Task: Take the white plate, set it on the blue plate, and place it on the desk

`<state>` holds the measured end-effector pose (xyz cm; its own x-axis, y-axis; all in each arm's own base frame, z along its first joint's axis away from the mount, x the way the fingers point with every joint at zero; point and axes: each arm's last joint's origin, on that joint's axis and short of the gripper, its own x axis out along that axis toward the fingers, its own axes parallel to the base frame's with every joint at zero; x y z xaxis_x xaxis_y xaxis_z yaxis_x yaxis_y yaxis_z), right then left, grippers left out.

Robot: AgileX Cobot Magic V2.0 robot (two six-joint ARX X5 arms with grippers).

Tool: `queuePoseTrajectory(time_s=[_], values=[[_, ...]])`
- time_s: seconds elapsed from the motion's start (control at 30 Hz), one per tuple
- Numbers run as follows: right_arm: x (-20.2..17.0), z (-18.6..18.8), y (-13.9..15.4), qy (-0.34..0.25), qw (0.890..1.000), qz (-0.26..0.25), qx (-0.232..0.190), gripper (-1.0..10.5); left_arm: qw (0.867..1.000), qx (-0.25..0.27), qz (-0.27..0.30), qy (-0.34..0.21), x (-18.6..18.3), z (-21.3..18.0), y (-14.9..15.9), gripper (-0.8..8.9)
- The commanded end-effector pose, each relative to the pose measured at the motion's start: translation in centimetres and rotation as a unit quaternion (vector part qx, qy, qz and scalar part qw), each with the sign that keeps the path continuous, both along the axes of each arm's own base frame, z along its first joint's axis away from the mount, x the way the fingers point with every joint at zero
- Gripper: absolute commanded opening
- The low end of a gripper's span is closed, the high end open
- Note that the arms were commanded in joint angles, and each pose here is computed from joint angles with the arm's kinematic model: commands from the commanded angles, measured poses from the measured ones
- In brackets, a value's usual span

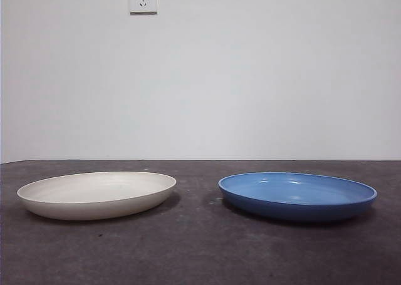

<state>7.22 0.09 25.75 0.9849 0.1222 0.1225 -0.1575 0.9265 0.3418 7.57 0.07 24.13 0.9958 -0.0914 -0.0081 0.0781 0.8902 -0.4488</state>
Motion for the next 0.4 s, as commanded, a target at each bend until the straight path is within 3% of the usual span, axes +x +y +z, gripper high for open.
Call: queuePoseTrajectory(time_s=[0.03, 0.23, 0.4], values=[[-0.4, 2.3, 0.0, -0.007, 1.0, -0.001, -0.011, 0.1, 0.999, 0.033, 0.0, 0.0, -0.4, 2.2, 0.0, 0.1], [0.0, 5.9, 0.2, 0.057, 0.996, 0.026, -0.056, 0.1, 0.995, 0.09, -0.014, 0.047, -0.3, 5.9, -0.1, 0.1], [1.1, 8.0, 0.4, 0.124, 0.985, 0.079, -0.092, 0.1, 0.984, 0.119, -0.097, 0.088, 0.5, 8.1, -0.4, 0.1]])
